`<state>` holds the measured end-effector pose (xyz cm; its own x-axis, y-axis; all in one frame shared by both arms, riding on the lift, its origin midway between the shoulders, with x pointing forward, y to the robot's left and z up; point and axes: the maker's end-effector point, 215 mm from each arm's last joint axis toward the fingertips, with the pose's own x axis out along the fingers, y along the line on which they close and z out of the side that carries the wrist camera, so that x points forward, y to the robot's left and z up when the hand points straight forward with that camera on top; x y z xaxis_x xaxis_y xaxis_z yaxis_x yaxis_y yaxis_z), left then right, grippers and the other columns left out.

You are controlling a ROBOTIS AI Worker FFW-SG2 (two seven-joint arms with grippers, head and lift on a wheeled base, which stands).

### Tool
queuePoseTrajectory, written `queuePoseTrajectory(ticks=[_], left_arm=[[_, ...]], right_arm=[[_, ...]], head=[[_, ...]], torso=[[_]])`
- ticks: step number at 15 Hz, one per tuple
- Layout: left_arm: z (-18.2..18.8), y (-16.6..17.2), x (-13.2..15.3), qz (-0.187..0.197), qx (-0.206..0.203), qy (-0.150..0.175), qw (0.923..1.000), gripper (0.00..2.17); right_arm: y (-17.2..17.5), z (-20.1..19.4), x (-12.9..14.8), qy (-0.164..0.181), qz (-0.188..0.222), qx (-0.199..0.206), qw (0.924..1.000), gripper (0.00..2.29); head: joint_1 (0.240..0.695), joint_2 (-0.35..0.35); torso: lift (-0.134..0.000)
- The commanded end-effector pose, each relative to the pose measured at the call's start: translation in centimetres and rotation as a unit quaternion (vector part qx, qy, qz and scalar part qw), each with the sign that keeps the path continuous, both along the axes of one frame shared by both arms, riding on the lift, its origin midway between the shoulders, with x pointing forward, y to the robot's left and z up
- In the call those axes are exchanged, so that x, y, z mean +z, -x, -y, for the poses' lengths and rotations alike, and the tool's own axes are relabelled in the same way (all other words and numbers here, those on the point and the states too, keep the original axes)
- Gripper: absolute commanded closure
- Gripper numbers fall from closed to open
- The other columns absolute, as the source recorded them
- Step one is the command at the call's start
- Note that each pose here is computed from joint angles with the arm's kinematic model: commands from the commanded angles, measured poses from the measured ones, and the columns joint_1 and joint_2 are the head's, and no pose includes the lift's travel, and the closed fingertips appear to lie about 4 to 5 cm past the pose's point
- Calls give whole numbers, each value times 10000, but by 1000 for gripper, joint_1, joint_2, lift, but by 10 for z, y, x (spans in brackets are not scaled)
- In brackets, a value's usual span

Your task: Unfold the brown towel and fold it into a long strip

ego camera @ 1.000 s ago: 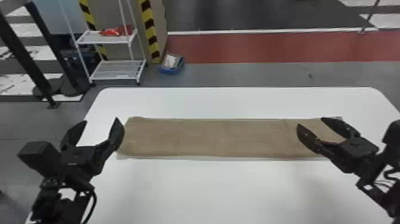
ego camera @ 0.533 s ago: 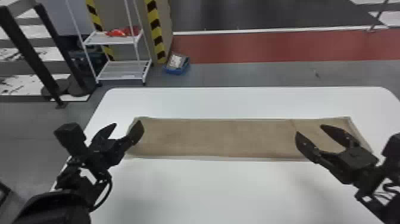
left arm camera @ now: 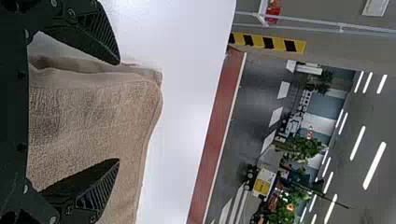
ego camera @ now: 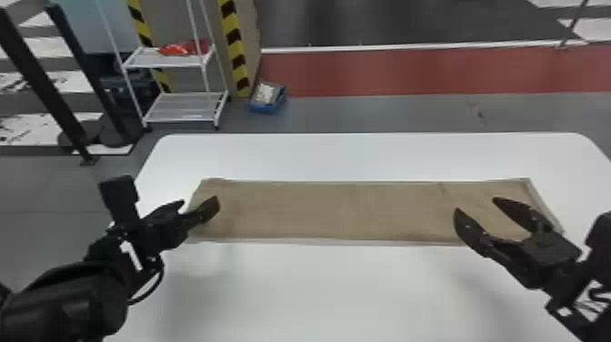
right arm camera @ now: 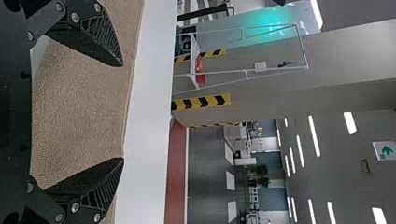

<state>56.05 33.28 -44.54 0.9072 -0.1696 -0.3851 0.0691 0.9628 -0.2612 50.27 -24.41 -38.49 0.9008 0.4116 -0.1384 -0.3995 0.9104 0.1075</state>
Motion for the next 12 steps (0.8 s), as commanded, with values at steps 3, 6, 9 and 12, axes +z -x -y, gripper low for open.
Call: queuePoseTrajectory(ticks=[3,6,9,12], left_arm=[[9,10,-7,-178,-260,141,9994,205],[34,11,-3,-85,-566,353,9977,205],[56,9,7,128,-810,434,9957,205],[70,-1,24,479,-892,358,9942,205]], right_arm=[[-3,-2,-7,14,-45,18,10000,184],[-4,2,-10,2,-69,0,10000,184],[-3,11,-15,-55,-115,-72,9999,184],[-1,16,-17,-79,-126,-90,9998,184]], head=[[695,90],[695,82],[695,53],[695,22]], torso=[[-113],[-113],[-113],[-113]])
